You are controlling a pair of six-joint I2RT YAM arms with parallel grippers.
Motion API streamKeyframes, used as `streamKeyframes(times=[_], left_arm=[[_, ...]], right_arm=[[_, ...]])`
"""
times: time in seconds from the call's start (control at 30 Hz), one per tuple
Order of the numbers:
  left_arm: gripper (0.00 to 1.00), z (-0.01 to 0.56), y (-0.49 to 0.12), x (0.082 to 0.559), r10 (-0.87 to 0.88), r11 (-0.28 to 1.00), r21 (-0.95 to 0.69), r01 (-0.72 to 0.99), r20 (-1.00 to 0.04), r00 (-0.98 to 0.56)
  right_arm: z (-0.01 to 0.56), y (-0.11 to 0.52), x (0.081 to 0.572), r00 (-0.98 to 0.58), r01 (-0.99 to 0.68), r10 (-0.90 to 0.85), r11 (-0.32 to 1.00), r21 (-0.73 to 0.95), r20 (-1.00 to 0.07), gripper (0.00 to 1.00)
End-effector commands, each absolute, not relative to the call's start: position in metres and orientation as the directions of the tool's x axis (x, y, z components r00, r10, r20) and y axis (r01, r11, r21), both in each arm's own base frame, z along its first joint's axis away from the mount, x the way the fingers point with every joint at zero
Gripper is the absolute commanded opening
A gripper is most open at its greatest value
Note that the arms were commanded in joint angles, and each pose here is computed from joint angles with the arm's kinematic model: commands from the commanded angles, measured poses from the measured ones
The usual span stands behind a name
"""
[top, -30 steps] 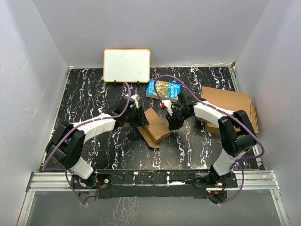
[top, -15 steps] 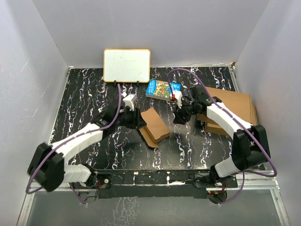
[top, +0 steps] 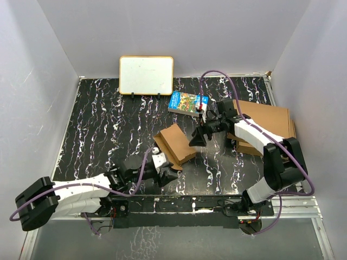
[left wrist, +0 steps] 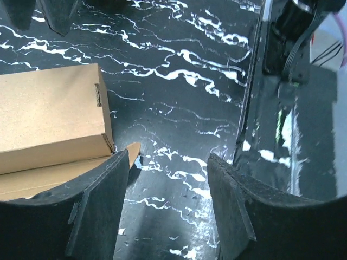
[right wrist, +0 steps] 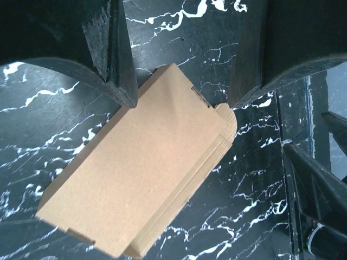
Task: Fold the paper box
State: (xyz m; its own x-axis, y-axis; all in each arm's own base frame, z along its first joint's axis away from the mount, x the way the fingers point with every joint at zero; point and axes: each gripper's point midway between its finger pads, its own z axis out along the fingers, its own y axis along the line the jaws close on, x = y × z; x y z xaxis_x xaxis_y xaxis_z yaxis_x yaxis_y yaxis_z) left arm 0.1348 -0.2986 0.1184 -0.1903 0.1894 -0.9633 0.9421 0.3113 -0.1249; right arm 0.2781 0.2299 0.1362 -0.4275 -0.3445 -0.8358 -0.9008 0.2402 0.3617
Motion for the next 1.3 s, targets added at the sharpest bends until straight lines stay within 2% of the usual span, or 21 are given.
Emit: streamKeyframes(times=[0.0,0.27,0.5,0.73,1.27], left_arm=[[0.58,0.140,-0.303,0.144,0.142,0.299,0.163,0.940,-0.982,0.125],[0.56,0.113,-0.311,0.146,0.245,0.239,0.244,0.940,-0.952,0.185],[0.54,0.096,-0.318,0.148,0.299,0.214,0.252,0.944,-0.937,0.182],[0.47,0.082,-0.322,0.159,0.383,0.207,0.278,0.938,-0.905,0.184],[0.47,0.064,-0.320,0.160,0.458,0.160,0.310,0.937,-0.864,0.207]], right_arm=[[0.132,0.233,0.283,-0.442,-0.893,-0.309,0.243,0.379,-0.842,0.75],[0.123,0.223,0.299,-0.449,-0.881,-0.316,0.310,0.356,-0.836,0.77],[0.122,0.217,0.301,-0.511,-0.844,-0.261,0.329,0.423,-0.819,0.77],[0.112,0.221,0.300,-0.581,-0.803,-0.237,0.326,0.499,-0.779,0.75],[0.098,0.221,0.301,-0.631,-0.766,-0.235,0.340,0.546,-0.739,0.75]])
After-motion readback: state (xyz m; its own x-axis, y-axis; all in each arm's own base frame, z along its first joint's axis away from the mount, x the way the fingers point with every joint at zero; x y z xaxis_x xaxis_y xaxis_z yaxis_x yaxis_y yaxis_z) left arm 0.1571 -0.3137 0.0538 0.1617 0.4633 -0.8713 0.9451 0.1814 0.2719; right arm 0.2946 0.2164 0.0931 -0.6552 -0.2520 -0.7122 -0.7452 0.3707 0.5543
